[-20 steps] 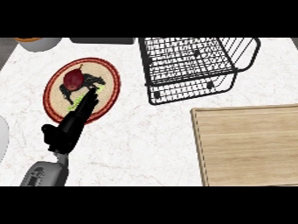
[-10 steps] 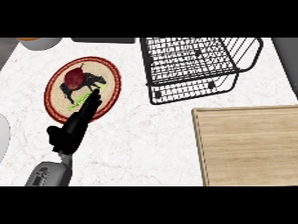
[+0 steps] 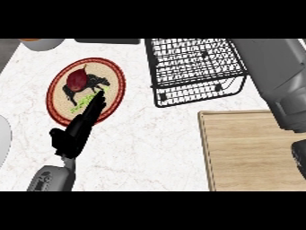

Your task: Pick the squash from the tray and place it in the tiered basket

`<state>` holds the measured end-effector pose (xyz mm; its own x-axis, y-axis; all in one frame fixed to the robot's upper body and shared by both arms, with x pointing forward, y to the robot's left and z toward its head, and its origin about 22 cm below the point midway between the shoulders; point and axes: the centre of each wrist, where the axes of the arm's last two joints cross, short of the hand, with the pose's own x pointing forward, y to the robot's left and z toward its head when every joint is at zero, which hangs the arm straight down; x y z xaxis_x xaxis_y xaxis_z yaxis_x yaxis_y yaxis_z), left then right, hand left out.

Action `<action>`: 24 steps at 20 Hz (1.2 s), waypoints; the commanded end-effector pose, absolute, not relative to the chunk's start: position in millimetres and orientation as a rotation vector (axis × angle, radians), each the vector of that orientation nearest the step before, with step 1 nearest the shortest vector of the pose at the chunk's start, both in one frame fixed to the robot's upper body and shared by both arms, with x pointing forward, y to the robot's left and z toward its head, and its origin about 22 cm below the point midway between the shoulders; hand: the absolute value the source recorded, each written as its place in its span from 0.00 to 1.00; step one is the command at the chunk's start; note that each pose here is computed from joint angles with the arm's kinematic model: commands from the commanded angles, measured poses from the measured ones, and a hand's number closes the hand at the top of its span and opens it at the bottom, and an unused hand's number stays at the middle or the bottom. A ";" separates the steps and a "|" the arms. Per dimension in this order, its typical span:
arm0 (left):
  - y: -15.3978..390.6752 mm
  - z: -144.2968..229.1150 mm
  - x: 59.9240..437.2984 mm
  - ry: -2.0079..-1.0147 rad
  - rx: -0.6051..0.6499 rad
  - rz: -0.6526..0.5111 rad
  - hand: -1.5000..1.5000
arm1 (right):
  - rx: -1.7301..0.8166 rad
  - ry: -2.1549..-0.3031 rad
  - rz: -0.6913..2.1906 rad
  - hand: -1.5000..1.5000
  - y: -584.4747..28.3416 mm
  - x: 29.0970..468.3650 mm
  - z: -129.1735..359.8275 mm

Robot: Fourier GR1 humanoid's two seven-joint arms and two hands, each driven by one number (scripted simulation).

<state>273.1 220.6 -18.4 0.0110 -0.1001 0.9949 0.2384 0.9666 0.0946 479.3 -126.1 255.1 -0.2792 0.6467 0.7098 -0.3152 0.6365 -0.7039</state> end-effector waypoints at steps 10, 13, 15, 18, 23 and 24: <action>223.7 -7.3 288.6 -1.557 -0.115 -0.255 0.50 | 0.049 -1.256 0.747 0.00 -114.2 483.0 228.6; 234.0 -19.6 274.2 -1.548 -0.099 -0.251 0.50 | 0.087 -1.263 0.679 0.00 -113.2 482.5 223.3; 229.4 -11.7 278.1 -1.524 -0.109 -0.269 0.50 | 0.086 -1.294 0.641 0.00 -128.5 484.8 243.0; 238.5 -13.8 278.7 -1.542 -0.074 -0.248 0.50 | 0.003 -1.386 0.513 0.00 -127.0 483.4 238.8; 237.8 -22.7 265.4 -1.532 -0.093 -0.243 0.50 | -0.295 -1.517 0.294 0.00 -199.2 485.0 275.0; 229.3 -23.2 264.2 -1.525 -0.087 -0.256 0.50 | -0.326 -1.548 0.230 0.00 -196.9 485.0 266.7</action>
